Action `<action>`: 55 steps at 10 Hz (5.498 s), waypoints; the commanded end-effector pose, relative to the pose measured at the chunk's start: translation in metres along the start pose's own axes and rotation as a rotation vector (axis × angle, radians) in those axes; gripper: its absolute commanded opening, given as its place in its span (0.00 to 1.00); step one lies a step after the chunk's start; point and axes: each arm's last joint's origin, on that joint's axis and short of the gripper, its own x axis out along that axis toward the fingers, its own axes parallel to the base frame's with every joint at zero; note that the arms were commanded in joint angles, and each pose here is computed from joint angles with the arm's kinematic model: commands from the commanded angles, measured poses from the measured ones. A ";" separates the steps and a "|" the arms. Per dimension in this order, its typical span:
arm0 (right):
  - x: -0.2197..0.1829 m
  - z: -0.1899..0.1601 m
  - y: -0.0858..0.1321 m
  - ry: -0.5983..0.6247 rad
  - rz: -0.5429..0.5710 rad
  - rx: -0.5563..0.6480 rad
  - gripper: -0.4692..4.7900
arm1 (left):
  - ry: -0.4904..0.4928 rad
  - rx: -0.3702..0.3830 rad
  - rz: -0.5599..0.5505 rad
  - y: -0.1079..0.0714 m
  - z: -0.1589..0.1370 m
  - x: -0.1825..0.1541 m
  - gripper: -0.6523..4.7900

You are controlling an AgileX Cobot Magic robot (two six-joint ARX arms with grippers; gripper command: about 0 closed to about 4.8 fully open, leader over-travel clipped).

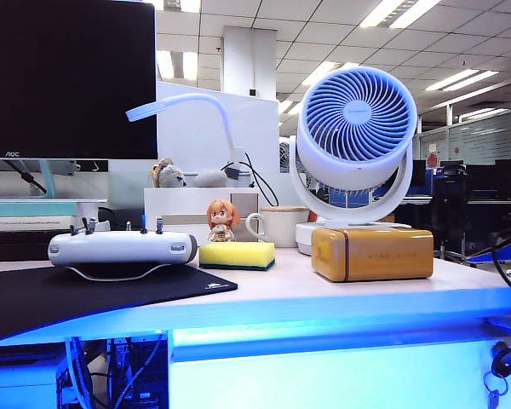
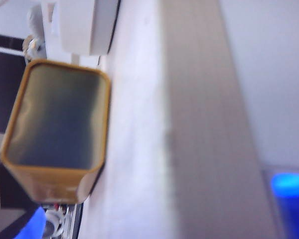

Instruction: Open the drawer, place the cleaning sponge inside, then close the drawer.

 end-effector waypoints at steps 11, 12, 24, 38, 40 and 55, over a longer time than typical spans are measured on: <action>-0.006 -0.018 0.011 0.091 0.089 -0.054 1.00 | -0.021 0.008 0.000 0.000 0.003 -0.002 0.11; -0.007 -0.021 0.010 0.093 0.084 -0.043 1.00 | -0.021 0.008 0.000 0.000 0.003 -0.002 0.11; -0.045 -0.024 0.008 -0.048 -0.011 0.004 1.00 | -0.020 0.007 -0.001 0.000 0.003 -0.002 0.11; -0.038 0.003 0.016 -0.063 0.037 -0.130 1.00 | -0.006 0.005 -0.001 0.000 0.001 -0.002 0.11; -0.040 -0.002 0.017 -0.034 0.055 -0.118 1.00 | -0.006 0.005 -0.001 0.000 0.001 -0.002 0.11; -0.127 -0.066 -0.004 -0.353 -0.205 0.132 1.00 | -0.006 0.005 -0.003 0.000 0.001 -0.002 0.11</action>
